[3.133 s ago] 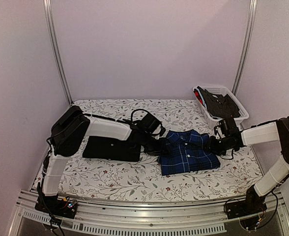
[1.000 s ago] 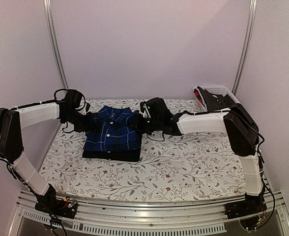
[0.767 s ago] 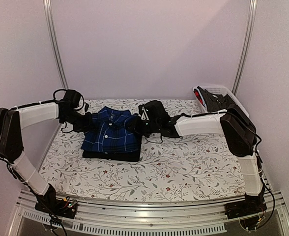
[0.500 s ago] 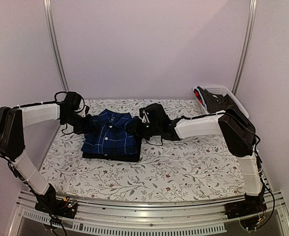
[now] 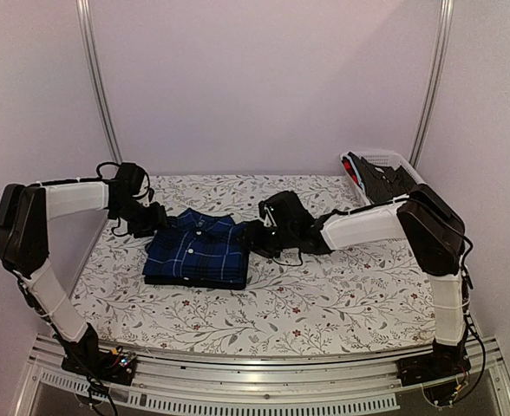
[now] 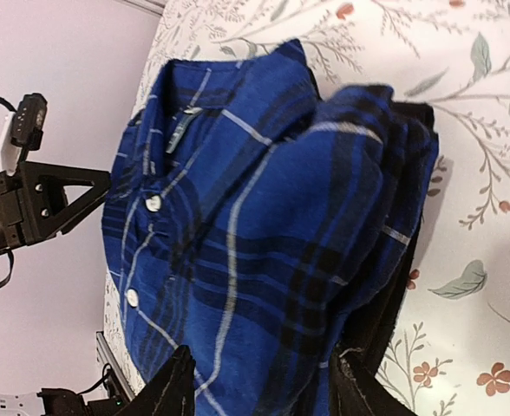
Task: Fold and stack the long sleeve shirts
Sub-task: Place the square-folded shirt on the square-folded shirt, then smooth out the square-folded shirt.
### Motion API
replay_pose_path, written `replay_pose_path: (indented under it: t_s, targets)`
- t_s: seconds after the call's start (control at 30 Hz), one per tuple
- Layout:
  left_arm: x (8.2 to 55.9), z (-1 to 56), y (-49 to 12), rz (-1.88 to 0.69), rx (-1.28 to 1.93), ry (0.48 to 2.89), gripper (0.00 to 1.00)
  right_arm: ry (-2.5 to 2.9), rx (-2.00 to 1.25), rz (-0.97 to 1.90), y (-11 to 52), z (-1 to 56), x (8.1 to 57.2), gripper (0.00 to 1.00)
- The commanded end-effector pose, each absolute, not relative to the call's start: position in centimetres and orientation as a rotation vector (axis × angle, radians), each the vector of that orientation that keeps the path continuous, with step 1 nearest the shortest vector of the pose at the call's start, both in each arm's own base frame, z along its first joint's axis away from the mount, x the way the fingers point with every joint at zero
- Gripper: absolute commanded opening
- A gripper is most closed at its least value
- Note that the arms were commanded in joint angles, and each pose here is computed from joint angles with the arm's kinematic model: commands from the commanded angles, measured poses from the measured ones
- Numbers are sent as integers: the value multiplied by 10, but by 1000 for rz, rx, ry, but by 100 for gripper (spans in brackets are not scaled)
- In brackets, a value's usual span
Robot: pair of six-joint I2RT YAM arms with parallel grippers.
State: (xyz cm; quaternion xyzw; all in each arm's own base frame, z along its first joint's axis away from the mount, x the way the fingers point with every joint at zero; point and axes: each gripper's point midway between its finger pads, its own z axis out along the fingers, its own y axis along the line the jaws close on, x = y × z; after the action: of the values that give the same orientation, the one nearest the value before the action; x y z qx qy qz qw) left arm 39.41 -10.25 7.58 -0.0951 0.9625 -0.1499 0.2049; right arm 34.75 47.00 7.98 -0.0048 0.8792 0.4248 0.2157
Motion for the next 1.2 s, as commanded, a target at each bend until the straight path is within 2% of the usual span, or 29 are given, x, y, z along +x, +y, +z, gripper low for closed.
replay_pose_path:
  t_s: [0.0, 0.1, 0.2, 0.37, 0.67, 0.8, 0.93, 1.17]
  targets:
    - [408, 114, -91, -306, -272, 2580, 62, 2321, -99, 1091, 456, 131, 357, 49]
    - [406, 133, -90, -263, -267, 2524, 62, 2294, -150, 1065, 455, 145, 358, 40]
    - [405, 148, -107, -318, -223, 2480, 56, 2269, -241, 1085, 466, 155, 352, 31]
    - [401, 128, -131, -460, -211, 2517, 44, 2289, -392, 1163, 492, 145, 339, 24]
    - [394, 50, -103, -384, -361, 2643, 35, 2464, -444, 1220, 497, 81, 316, 19]
    - [391, 34, -105, -391, -368, 2680, 33, 2527, -424, 1213, 489, 58, 307, 19]
    - [394, 41, -103, -378, -371, 2665, 32, 2527, -421, 1192, 485, 60, 307, 19]
    - [401, 95, -115, -366, -294, 2583, 32, 2450, -405, 1095, 467, 99, 319, 23]
